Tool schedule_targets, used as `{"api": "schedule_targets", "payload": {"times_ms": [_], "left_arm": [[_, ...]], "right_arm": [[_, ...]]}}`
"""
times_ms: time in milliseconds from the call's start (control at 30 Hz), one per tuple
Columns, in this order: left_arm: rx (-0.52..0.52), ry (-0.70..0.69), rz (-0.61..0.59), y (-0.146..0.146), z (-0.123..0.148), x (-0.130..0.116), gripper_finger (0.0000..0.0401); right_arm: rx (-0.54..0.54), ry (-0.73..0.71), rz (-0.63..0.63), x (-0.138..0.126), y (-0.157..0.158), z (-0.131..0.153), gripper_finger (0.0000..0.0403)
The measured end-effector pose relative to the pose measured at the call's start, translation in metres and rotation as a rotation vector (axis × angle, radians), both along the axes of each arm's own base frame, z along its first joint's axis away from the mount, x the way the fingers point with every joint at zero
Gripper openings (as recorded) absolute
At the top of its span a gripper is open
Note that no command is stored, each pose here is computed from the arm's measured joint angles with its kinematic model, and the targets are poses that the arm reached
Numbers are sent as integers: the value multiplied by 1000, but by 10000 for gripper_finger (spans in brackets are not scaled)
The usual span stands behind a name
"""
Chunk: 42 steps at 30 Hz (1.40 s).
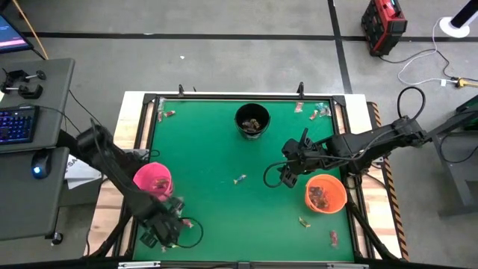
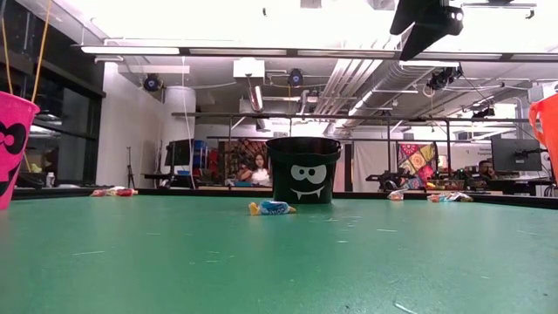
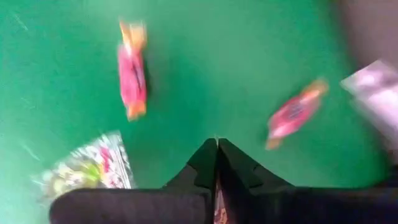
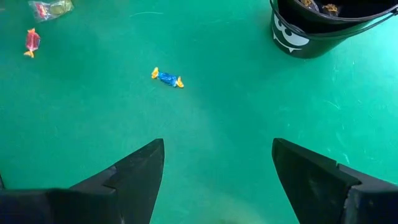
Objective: Sort candy by brand, put in halloween buckets
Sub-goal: Put the transparent candy into the black bucket
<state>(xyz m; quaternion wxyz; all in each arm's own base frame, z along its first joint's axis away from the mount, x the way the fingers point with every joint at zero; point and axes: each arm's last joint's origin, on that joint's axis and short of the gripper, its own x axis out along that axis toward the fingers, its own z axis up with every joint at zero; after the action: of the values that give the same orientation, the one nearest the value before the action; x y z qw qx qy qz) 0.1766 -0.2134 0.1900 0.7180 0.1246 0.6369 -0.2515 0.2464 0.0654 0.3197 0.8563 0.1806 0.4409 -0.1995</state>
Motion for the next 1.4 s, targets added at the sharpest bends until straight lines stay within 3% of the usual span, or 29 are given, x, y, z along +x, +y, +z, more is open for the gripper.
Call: {"api": "schedule_targets", "payload": {"times_ms": [100, 200, 333, 467, 567, 733, 1000, 1200, 1400], "left_arm": [[-127, -144, 52, 8, 54, 7, 1], [-199, -387, 191, 30, 112, 13, 0], [-146, -733, 463, 71, 170, 19, 0], [-130, -977, 667, 104, 198, 36, 0], [-147, -1075, 688, 115, 203, 55, 0], [-77, -1131, 726, 128, 195, 87, 0], [-4, -1087, 834, 147, 167, 128, 0], [-54, -1020, 756, 164, 154, 145, 0], [-71, -983, 644, 208, 150, 153, 0]], "right_arm": [[-2, 0, 2, 0, 0, 0, 291], [-2, 1, 2, 0, 0, 0, 291], [-20, 7, 30, 0, 0, 0, 291], [-20, -12, 40, 1, 0, 2, 291], [-7, -44, 48, -3, 1, 7, 291], [-8, -89, 81, -17, 7, 18, 291], [-166, -149, 40, -24, 9, 24, 291], [-231, -156, -41, -18, -5, 24, 291], [-243, -141, -106, -15, -22, 24, 291]]}}
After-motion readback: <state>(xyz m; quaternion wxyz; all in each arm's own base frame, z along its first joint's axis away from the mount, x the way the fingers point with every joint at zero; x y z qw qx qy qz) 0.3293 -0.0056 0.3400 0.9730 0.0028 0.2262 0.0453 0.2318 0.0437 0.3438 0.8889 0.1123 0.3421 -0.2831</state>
